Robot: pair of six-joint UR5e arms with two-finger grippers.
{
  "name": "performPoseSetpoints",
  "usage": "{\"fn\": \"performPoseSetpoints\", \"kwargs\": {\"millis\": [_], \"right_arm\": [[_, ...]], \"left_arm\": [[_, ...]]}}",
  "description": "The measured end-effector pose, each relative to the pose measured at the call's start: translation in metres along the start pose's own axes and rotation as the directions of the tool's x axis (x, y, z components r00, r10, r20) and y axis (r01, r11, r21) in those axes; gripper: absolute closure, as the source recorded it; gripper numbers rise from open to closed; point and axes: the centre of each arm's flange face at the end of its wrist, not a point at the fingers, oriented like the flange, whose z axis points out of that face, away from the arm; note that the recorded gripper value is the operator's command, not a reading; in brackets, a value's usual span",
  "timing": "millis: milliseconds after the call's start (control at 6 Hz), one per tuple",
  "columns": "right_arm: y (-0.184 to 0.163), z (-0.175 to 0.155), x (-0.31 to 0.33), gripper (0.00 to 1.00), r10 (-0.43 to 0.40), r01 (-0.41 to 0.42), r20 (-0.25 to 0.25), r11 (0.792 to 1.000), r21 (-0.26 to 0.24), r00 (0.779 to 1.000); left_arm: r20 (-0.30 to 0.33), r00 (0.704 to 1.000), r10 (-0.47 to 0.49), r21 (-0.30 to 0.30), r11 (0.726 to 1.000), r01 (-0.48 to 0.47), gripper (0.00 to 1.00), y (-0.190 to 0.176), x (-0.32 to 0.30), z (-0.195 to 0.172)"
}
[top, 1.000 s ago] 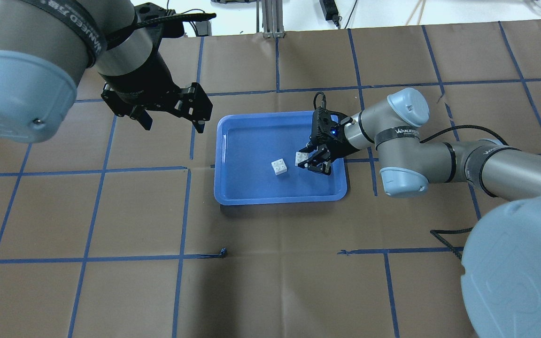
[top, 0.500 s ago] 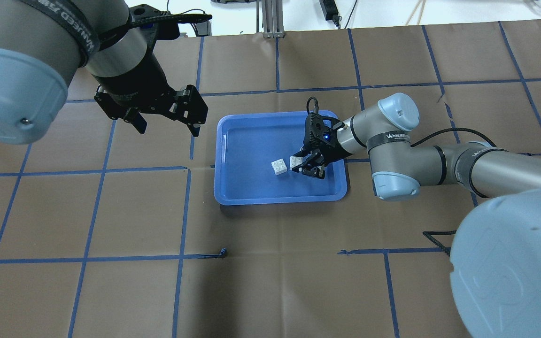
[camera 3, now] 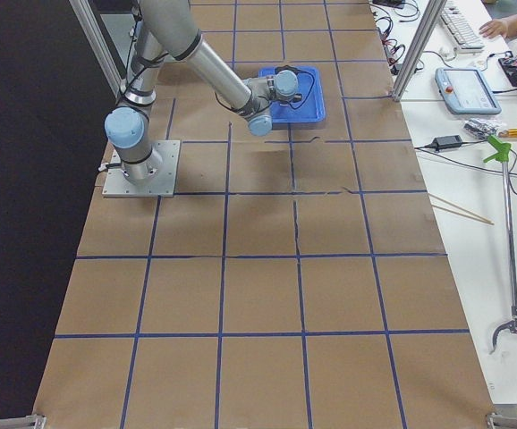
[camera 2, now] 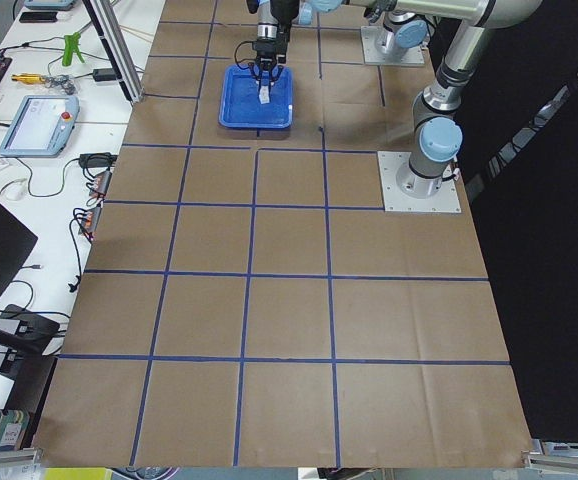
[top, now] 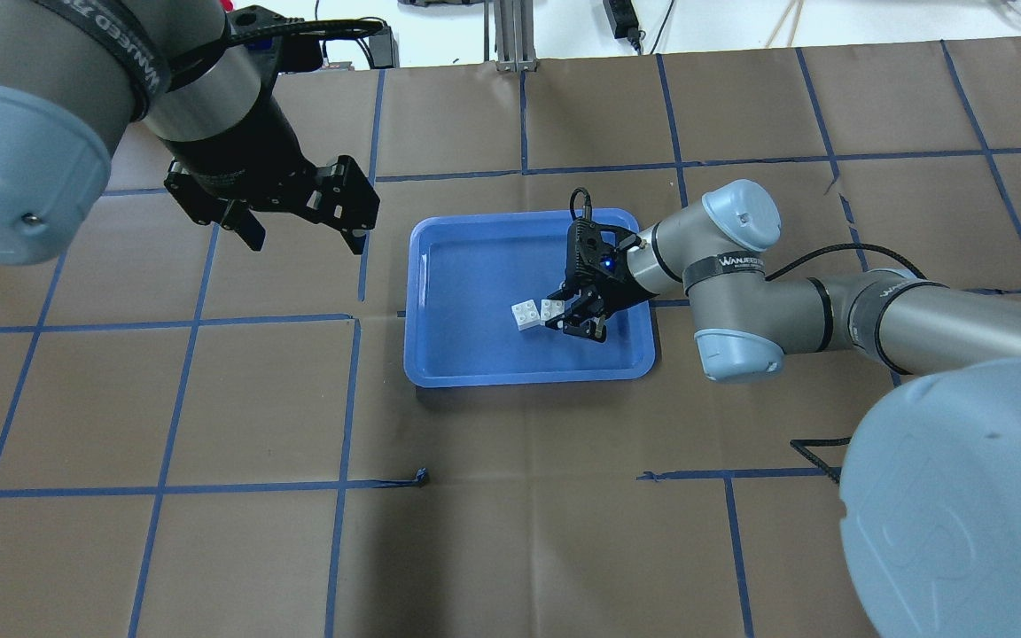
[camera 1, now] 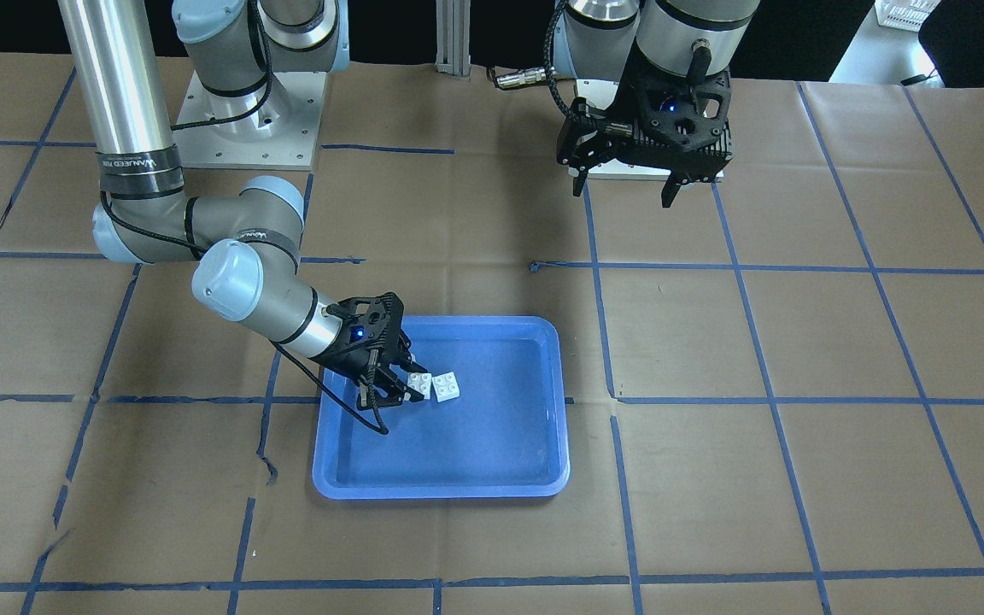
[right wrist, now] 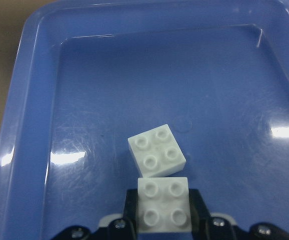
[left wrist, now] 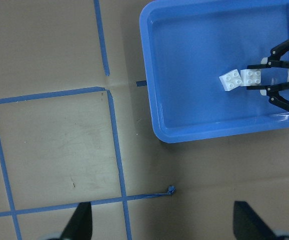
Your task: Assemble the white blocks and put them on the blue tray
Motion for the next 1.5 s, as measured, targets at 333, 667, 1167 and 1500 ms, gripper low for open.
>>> {"fn": "performPoseSetpoints", "kwargs": {"millis": [333, 667, 1167, 1500], "right_arm": [[-0.0026, 0.0044, -0.0016, 0.68, 0.007, -0.007, -0.003, 1.0, 0.0, 1.0], [-0.0044, 0.0061, -0.0028, 0.68, 0.004, -0.004, -0.001, 1.0, 0.001, 1.0], [-0.0069, 0.0081, -0.0046, 0.68, -0.003, 0.003, 0.0, 1.0, 0.001, 1.0], [-0.01, 0.01, -0.0065, 0.68, -0.008, 0.008, 0.001, 1.0, 0.001, 1.0]], "left_arm": [[0.0, 1.0, -0.001, 0.002, 1.0, 0.001, 0.01, 0.0001, -0.0003, -0.0008], [0.001, 1.0, -0.001, 0.002, 1.0, 0.001, 0.01, 0.0001, -0.0004, -0.0009], [0.0, 1.0, 0.0, 0.002, 1.0, 0.0, 0.01, 0.0002, -0.0002, -0.0008], [0.0, 1.0, 0.0, 0.001, 1.0, 0.0, 0.01, 0.0003, 0.0002, -0.0007]]}}
